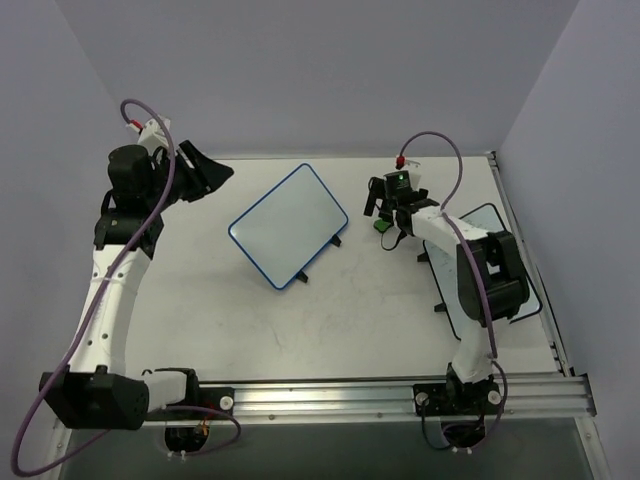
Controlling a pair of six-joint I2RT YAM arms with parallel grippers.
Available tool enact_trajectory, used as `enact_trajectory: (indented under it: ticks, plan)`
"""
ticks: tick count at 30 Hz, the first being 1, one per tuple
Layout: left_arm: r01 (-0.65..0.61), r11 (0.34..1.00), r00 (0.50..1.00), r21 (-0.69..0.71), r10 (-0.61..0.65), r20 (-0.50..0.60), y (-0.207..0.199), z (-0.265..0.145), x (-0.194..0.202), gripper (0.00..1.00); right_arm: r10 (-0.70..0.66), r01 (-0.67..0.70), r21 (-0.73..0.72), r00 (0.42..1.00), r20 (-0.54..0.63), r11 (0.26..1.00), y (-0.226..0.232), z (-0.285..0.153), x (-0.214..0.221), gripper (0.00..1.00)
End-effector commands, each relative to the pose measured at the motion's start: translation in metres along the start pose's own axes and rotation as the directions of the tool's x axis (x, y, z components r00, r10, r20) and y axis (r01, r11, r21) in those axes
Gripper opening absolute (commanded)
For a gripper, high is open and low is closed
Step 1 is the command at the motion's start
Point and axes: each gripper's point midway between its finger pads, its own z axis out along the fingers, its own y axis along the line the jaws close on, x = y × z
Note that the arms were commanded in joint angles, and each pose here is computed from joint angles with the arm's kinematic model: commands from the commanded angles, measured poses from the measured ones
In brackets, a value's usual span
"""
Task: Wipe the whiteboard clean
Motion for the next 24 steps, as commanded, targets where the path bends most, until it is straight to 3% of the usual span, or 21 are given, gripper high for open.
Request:
enact_trajectory:
  ticks: [1,9,20,24]
  plan:
    - [-0.088,0.996,0.995,0.003,0.088,0.046,-0.008,-0.025,-0.003,0.58,0.048,-0.036,-0.104,0.992,0.116,0.994,0.013,-0.052,-0.040,1.00]
    - [-0.109,0.992,0.992,0.056,0.105,0.067,-0.012,-0.041,0.010,0.64,0.115,-0.040,-0.236,0.943,0.313,0.971,0.008,-0.168,-0.082,1.00]
    - [-0.139,0.986,0.987,0.094,0.130,0.095,-0.024,-0.054,0.009,0.64,0.162,-0.049,-0.273,0.898,0.408,0.961,-0.017,-0.246,-0.095,1.00]
    - [-0.150,0.984,0.984,0.099,0.139,0.107,-0.026,-0.058,0.007,0.64,0.157,-0.056,-0.249,0.899,0.409,0.967,-0.026,-0.256,-0.095,1.00]
